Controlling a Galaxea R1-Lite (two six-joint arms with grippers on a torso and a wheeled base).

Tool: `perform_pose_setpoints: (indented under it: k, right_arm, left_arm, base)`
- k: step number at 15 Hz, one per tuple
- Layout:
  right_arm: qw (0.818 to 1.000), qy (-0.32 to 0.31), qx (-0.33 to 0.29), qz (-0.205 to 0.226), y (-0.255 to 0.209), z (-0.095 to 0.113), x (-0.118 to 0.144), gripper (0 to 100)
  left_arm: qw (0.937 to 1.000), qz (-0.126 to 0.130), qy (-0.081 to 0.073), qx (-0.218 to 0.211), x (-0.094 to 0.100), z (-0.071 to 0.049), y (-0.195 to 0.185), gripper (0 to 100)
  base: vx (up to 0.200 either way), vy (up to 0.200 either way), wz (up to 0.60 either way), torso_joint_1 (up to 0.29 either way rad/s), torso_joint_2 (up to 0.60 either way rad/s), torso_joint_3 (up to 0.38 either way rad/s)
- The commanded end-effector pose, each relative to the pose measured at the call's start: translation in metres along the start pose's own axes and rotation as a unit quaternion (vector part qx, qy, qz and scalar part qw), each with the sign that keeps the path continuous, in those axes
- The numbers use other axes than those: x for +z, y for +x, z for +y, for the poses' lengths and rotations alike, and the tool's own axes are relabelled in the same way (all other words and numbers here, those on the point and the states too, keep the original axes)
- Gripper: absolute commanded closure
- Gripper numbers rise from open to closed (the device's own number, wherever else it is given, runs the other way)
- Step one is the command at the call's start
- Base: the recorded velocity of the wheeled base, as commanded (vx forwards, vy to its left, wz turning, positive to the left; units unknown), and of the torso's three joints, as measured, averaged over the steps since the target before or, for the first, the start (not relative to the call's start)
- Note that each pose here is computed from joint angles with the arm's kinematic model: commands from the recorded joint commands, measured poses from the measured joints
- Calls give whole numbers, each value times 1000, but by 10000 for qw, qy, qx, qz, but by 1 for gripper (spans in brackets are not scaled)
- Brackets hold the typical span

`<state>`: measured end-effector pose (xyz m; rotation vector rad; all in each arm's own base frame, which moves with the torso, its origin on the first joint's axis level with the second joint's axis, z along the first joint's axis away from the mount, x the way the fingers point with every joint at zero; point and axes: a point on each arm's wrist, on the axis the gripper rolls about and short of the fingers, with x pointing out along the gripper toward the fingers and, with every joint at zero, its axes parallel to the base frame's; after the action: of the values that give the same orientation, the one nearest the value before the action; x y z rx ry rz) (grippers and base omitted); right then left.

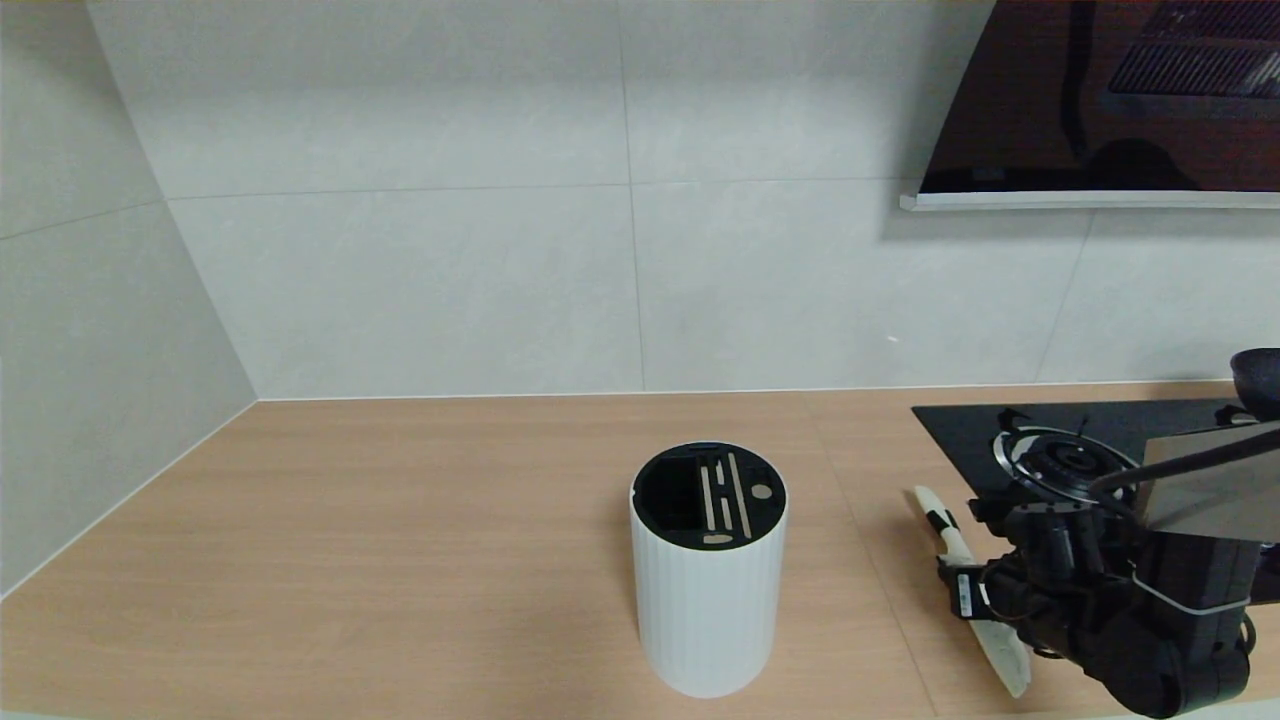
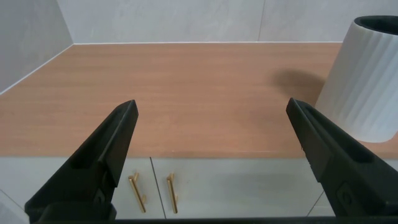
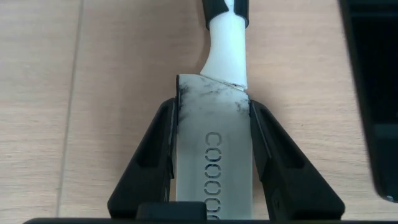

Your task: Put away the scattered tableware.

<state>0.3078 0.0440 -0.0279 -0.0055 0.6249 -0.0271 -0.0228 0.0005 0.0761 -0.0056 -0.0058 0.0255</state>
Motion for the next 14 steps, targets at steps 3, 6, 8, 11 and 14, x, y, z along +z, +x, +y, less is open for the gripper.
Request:
perform_pose_setpoints:
  k: [3,6,8,11,14]
  right_arm:
    - [9996,34,38,-276,-17,-1,15,100]
    - [9985,58,100,-544,-36,-2,28,100]
    - [9965,80,131,-823,-50,-3,41,100]
    - [9911,88,225,-1311,-67,0,65,100]
    - [9820,-130,567,-1798,-108,21,116,100]
  left_arm:
    - [10000,-2,-3,3,0,0,0,0]
    - [10000,-2,-3,3,0,0,0,0]
    - [10000,-2,-3,-5,0,0,0,0]
    - [9999,-2,150,-5,0,0,0,0]
    - [9933,-268,269,-1094,31,-5,-6,0]
  base:
    - [0,0,0,0,0,0]
    - [0,0,0,0,0,0]
    - [0,0,0,0,0,0]
    - [0,0,0,0,0,0]
    - [0,0,0,0,0,0]
